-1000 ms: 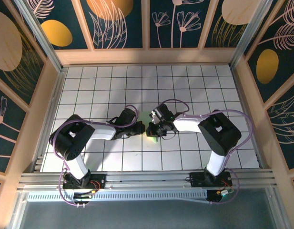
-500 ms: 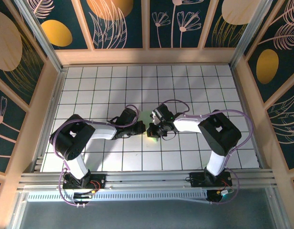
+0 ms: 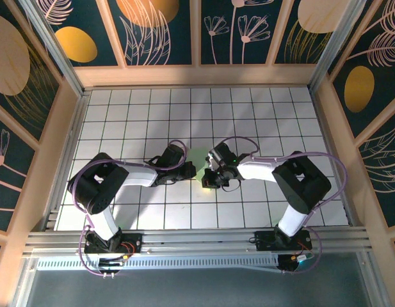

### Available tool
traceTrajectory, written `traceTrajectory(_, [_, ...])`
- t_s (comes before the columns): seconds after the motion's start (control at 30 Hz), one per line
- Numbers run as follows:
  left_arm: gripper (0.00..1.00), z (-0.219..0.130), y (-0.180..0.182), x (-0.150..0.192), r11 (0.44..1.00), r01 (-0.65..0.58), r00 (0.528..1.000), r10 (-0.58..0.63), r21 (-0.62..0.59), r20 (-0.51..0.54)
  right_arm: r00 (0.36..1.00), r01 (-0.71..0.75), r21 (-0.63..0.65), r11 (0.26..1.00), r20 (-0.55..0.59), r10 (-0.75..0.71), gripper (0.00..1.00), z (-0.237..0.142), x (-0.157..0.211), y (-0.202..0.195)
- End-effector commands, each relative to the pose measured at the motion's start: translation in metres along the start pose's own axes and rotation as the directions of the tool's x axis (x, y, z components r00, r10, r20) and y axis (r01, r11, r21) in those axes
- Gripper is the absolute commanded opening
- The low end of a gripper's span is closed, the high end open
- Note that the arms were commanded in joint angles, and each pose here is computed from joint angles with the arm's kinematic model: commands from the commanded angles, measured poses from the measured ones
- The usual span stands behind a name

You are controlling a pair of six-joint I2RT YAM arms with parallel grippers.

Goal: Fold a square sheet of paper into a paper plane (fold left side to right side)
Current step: Third fold the triangle at the center of the table.

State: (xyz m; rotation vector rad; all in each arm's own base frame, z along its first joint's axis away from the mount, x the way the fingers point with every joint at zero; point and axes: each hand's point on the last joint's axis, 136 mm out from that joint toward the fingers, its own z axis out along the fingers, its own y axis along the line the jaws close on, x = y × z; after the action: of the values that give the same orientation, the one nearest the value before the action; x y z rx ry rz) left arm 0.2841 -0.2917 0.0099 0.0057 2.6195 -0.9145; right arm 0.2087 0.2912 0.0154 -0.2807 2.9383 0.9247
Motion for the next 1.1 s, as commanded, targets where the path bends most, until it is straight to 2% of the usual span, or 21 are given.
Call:
traceTrajectory(0.0, [0.00,0.003,0.086,0.039,0.948,0.014,0.995,-0.044,-0.318,-0.088,0.996,-0.026,0.093,0.995,-0.079,0.034,0.00,-0.002,0.031,-0.024])
traceTrajectory(0.43, [0.00,0.004,0.081,0.036,0.954,0.016,0.996,-0.043,-0.300,-0.082,0.996,-0.035,0.060,0.998,-0.077,0.039,0.00,-0.008,0.039,-0.022])
traceTrajectory(0.6, [0.00,0.002,0.049,0.018,0.981,0.023,0.998,-0.033,-0.192,-0.048,1.000,0.009,-0.044,0.999,0.008,-0.008,0.00,-0.024,0.011,0.009])
traceTrajectory(0.73, [0.01,-0.010,0.011,-0.012,0.994,0.001,1.000,0.001,-0.105,0.019,0.994,0.028,-0.069,0.997,0.110,-0.021,0.00,-0.051,-0.014,0.011])
traceTrajectory(0.77, [0.05,-0.014,0.005,-0.019,0.995,-0.008,0.999,0.011,-0.097,0.035,0.991,0.031,-0.066,0.997,0.135,-0.022,0.01,-0.058,-0.020,0.007])
traceTrajectory(0.9, [0.16,-0.038,-0.018,-0.048,0.998,-0.030,0.992,0.037,-0.061,0.121,0.973,0.062,-0.018,0.998,0.223,-0.057,0.24,-0.075,-0.040,-0.013])
traceTrajectory(1.0, [0.28,-0.053,-0.019,-0.062,0.999,-0.002,0.983,0.010,-0.044,0.183,0.954,0.131,-0.005,0.991,0.271,-0.125,0.40,-0.078,-0.052,-0.014])
traceTrajectory(1.07, [0.32,-0.063,-0.016,-0.068,0.999,0.033,0.971,-0.024,-0.033,0.236,0.939,0.189,-0.002,0.982,0.294,-0.180,0.48,-0.078,-0.059,-0.010])
